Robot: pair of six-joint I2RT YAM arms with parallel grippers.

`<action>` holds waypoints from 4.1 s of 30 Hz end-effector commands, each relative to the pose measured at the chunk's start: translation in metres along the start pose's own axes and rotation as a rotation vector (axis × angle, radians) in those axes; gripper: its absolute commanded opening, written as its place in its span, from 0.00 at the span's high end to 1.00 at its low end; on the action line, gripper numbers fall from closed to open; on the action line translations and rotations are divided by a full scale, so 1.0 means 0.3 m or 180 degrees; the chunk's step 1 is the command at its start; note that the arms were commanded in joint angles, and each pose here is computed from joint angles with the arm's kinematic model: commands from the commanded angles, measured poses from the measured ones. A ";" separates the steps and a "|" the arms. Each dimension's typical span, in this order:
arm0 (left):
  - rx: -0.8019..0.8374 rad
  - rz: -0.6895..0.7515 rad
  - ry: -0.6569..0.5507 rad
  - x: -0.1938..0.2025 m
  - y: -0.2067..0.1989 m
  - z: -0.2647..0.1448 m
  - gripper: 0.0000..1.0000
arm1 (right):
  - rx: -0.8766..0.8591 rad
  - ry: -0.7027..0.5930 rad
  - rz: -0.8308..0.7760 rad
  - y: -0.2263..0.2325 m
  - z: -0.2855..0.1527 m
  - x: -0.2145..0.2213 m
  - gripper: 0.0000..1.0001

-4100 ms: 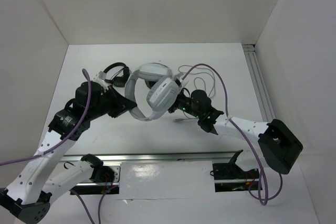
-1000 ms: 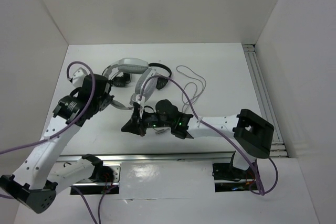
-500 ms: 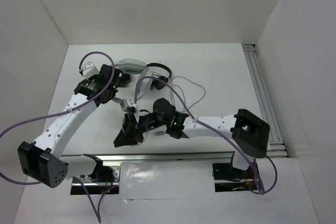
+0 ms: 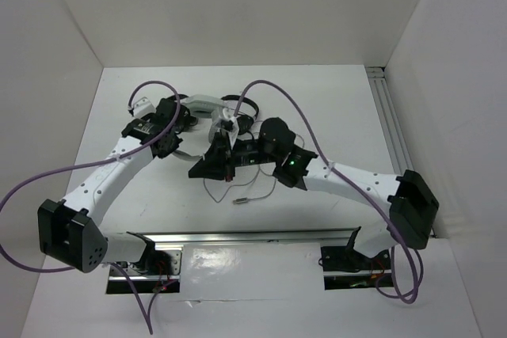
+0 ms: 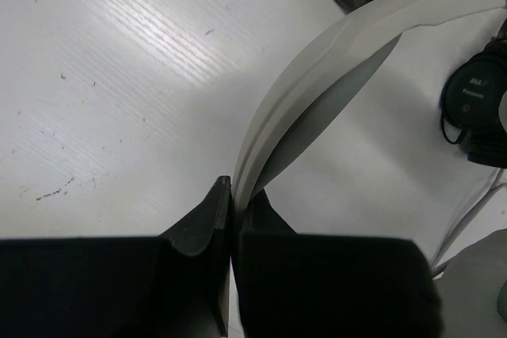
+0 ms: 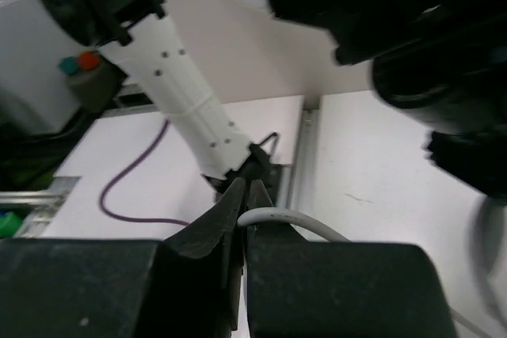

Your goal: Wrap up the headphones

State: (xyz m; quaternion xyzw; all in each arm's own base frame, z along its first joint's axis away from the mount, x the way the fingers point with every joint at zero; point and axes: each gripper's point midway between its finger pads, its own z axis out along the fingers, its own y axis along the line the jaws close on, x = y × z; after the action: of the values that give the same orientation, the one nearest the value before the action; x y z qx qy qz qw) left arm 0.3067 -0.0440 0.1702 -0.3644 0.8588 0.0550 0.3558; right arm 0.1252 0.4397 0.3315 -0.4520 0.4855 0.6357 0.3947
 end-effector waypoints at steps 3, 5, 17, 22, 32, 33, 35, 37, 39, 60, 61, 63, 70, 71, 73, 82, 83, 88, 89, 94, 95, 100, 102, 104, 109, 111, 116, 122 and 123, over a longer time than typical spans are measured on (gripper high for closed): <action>0.0219 0.0000 -0.0067 0.003 -0.028 0.029 1.00 | 0.0590 -0.0151 -0.0705 -0.028 -0.082 -0.274 1.00; 0.0416 0.0350 -0.0018 0.038 -0.050 0.037 1.00 | 0.0843 0.0044 -0.0933 -0.115 -0.120 -0.292 1.00; 0.0687 0.2247 0.0496 0.186 -0.085 -0.038 1.00 | 0.1365 0.1739 -0.0776 -0.362 -0.341 -0.203 1.00; 0.0115 0.2430 0.0274 0.105 -0.025 -0.008 1.00 | 0.1942 0.2035 -0.0789 -0.410 -0.402 -0.216 1.00; 0.0795 0.2717 0.0374 0.185 -0.070 -0.110 1.00 | 0.4172 0.0538 -0.1916 -0.457 -0.569 -0.499 1.00; 0.0842 0.2735 0.0354 0.192 -0.066 -0.125 1.00 | 0.4285 0.0426 -0.1899 -0.461 -0.581 -0.513 0.97; 0.0834 0.2808 0.0317 0.197 -0.061 -0.142 1.00 | 0.4396 0.0285 -0.1880 -0.480 -0.592 -0.536 0.92; 0.0782 0.2790 0.0247 0.199 -0.041 -0.164 1.00 | 0.4687 0.0271 -0.1811 -0.532 -0.634 -0.524 0.90; 0.0647 0.2763 0.0109 0.172 -0.020 -0.172 1.00 | 0.4906 0.0063 -0.1669 -0.564 -0.667 -0.535 0.91; 0.1661 0.3092 0.0268 0.256 -0.114 -0.356 1.00 | 0.4247 -0.0034 -0.1434 -0.725 -0.675 -0.512 1.00; 0.1746 0.3125 0.0271 0.257 -0.117 -0.379 1.00 | 0.4077 -0.0016 -0.1445 -0.726 -0.658 -0.511 1.00; 0.1936 0.3170 0.0257 0.248 -0.131 -0.417 1.00 | 0.3912 0.0093 -0.1443 -0.746 -0.679 -0.489 1.00; 0.1878 0.3204 0.0007 0.173 -0.114 -0.486 1.00 | 0.3091 0.0565 -0.1545 -0.728 -0.627 -0.465 1.00; 0.1710 0.3219 -0.0024 0.164 -0.107 -0.473 1.00 | 0.3122 0.0662 -0.1525 -0.735 -0.635 -0.459 1.00; 0.1397 0.3145 -0.0125 0.120 -0.080 -0.471 1.00 | 0.3265 0.0644 -0.1546 -0.747 -0.656 -0.472 1.00; 0.2247 0.3138 0.0043 0.166 -0.182 -0.601 1.00 | 0.2842 0.0445 -0.1278 -0.748 -0.618 -0.354 0.97; 0.2348 0.3125 0.0080 0.170 -0.190 -0.622 1.00 | 0.2782 0.0397 -0.1281 -0.744 -0.606 -0.356 0.97; 0.2469 0.2875 -0.0070 0.110 -0.217 -0.682 1.00 | 0.2145 0.0374 -0.0964 -0.724 -0.530 -0.280 0.97; 0.2455 0.2807 -0.0126 0.085 -0.217 -0.697 1.00 | 0.2056 0.0331 -0.0924 -0.725 -0.526 -0.280 0.95; 0.2459 0.2592 -0.0258 0.007 -0.209 -0.759 1.00 | 0.1464 -0.0020 -0.0641 -0.719 -0.447 -0.235 0.76; 0.2407 0.2563 -0.0322 -0.026 -0.192 -0.775 1.00 | 0.1332 -0.0126 -0.0705 -0.714 -0.417 -0.249 0.74; 0.2135 0.2374 -0.0382 -0.079 -0.175 -0.773 1.00 | 0.0852 -0.0057 -0.0147 -0.758 -0.281 -0.097 0.66; 0.2031 0.2255 -0.0415 -0.104 -0.188 -0.775 1.00 | 0.0774 -0.0068 -0.0014 -0.773 -0.230 -0.013 0.64; 0.2000 0.2230 -0.0374 -0.110 -0.186 -0.785 1.00 | 0.0711 -0.0289 0.0046 -0.765 -0.211 0.014 0.61; 0.1900 0.1949 -0.0517 -0.213 -0.236 -0.814 1.00 | 0.0362 -0.0483 0.0357 -0.761 -0.127 0.173 0.61; 0.1886 0.1875 -0.0522 -0.242 -0.262 -0.814 1.00 | 0.0336 -0.0481 0.0524 -0.761 -0.086 0.251 0.61; 0.1783 0.1401 -0.0650 -0.391 -0.322 -0.788 1.00 | 0.0229 -0.0661 0.0723 -0.728 -0.065 0.348 0.65; 0.1762 0.0885 -0.0634 -0.573 -0.377 -0.617 1.00 | 0.0150 -0.0685 0.0880 -0.633 -0.099 0.442 0.99; 0.1686 0.0741 -0.0687 -0.626 -0.368 -0.580 1.00 | 0.0132 -0.0658 0.0827 -0.610 -0.091 0.448 1.00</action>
State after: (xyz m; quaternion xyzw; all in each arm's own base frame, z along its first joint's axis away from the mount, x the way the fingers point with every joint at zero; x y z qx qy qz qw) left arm 0.3364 -0.0805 0.4050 -0.1060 0.8801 -0.0264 0.4621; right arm 0.2812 0.4674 0.0867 -0.2610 0.6381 0.6773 0.2568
